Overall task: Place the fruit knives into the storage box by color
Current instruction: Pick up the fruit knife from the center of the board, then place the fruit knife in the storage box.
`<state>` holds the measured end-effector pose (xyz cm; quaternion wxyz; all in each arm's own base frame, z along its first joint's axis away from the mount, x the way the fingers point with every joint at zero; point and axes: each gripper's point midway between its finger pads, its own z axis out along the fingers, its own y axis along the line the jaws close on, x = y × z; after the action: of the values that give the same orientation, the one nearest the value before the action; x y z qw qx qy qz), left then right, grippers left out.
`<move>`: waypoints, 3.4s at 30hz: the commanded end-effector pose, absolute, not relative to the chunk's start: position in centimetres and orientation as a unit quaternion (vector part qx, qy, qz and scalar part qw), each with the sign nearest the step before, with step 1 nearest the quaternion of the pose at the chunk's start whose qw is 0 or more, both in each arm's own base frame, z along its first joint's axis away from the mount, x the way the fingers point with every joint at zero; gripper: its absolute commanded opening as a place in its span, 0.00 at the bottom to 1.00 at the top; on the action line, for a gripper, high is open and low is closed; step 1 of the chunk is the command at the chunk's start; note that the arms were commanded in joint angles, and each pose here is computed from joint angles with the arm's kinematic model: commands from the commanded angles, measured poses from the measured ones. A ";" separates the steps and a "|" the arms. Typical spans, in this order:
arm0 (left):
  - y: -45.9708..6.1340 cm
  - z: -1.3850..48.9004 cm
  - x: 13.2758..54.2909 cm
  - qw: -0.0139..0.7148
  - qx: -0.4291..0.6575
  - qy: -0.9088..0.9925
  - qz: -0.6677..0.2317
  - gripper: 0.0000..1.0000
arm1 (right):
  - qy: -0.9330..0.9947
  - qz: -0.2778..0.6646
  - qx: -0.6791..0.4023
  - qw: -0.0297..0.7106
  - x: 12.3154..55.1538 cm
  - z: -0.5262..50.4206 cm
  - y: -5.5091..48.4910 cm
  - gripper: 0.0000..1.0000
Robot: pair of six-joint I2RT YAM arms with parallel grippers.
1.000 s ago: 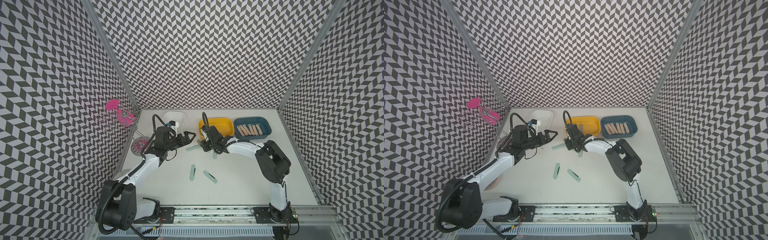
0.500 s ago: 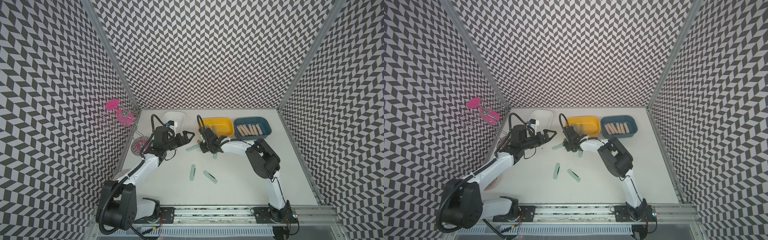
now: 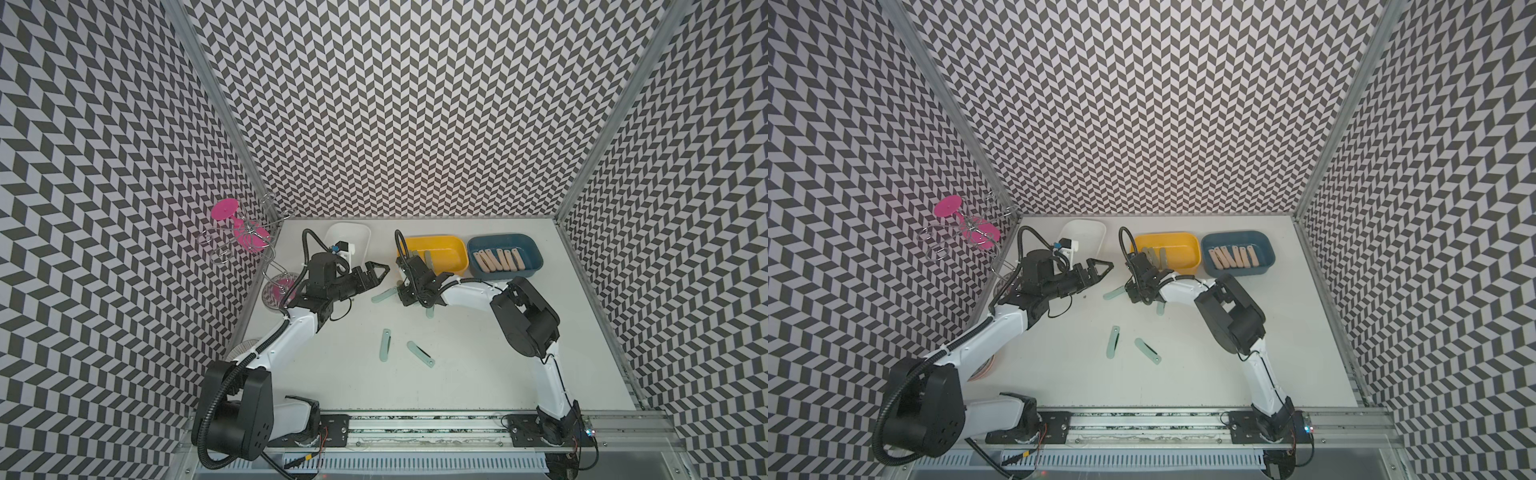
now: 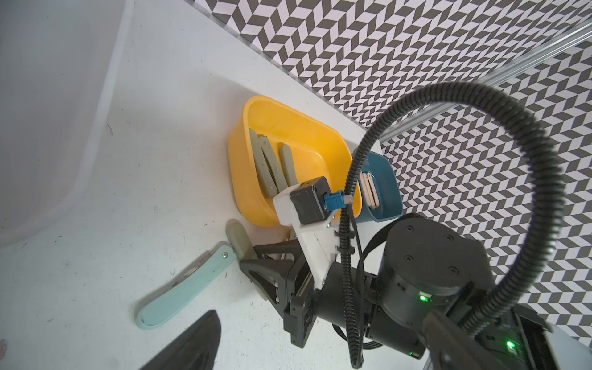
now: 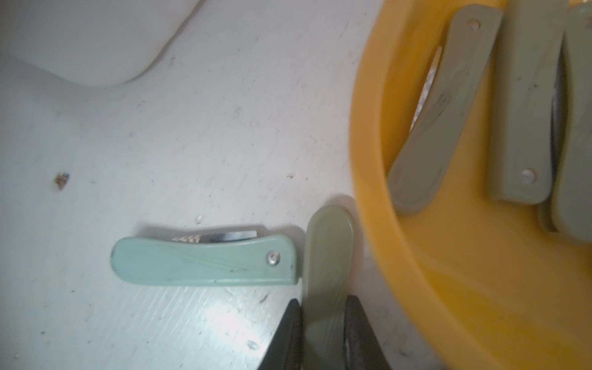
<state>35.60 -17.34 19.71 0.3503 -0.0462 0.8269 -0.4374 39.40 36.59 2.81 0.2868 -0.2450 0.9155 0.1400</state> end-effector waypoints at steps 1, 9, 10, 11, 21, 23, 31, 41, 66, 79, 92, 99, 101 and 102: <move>-17.3 20.7 35.6 0.364 -0.041 0.818 -0.444 1.00 | 0.915 0.160 -0.249 0.274 37.0 3.3 37.1 0.20; -17.4 20.7 35.7 0.362 -0.043 0.817 -0.447 1.00 | 0.915 0.187 -0.238 0.267 34.1 3.5 36.9 0.19; -17.4 20.8 35.7 0.363 -0.042 0.816 -0.448 1.00 | 0.915 0.188 -0.237 0.266 33.8 3.4 36.9 0.19; -17.4 20.8 35.6 0.364 -0.041 0.815 -0.448 1.00 | 0.916 0.188 -0.235 0.266 33.7 3.5 36.9 0.19; -17.4 20.1 35.8 0.358 -0.044 0.818 -0.447 1.00 | 0.913 0.196 -0.223 0.278 33.2 4.8 36.5 0.17; -17.4 20.1 35.9 0.359 -0.045 0.819 -0.446 1.00 | 0.912 0.199 -0.221 0.283 33.2 5.4 36.4 0.17; -17.4 20.1 36.4 0.360 -0.046 0.819 -0.444 1.00 | 0.906 0.203 -0.215 0.304 33.5 7.7 36.1 0.16; -17.6 21.1 37.0 0.368 -0.042 0.814 -0.447 1.00 | 0.887 0.228 -0.200 0.349 34.5 13.2 36.3 0.16; -18.9 22.7 39.4 0.375 -0.030 0.810 -0.450 1.00 | 0.874 0.155 -0.038 0.460 50.8 17.4 24.3 0.16; -19.2 22.1 40.3 0.370 -0.030 0.816 -0.442 1.00 | 0.908 0.128 -0.031 0.397 54.4 8.7 23.8 0.15; -20.2 20.8 41.4 0.360 -0.028 0.828 -0.430 1.00 | 0.921 0.132 -0.025 0.367 55.1 5.2 23.8 0.29; -20.4 20.1 42.9 0.358 -0.024 0.836 -0.415 1.00 | 0.907 0.166 -0.032 0.385 55.2 9.5 24.1 0.45; -20.5 19.6 43.5 0.356 -0.024 0.840 -0.408 1.00 | 0.898 0.187 -0.040 0.395 54.8 11.8 24.6 0.48; -20.5 19.3 43.9 0.355 -0.024 0.843 -0.404 1.00 | 0.893 0.201 -0.045 0.400 54.5 13.0 25.0 0.50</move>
<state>42.84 -20.40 19.26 0.3462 -0.0323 0.8386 -0.4192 53.98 23.85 5.50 0.3448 -0.0323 0.9262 0.1490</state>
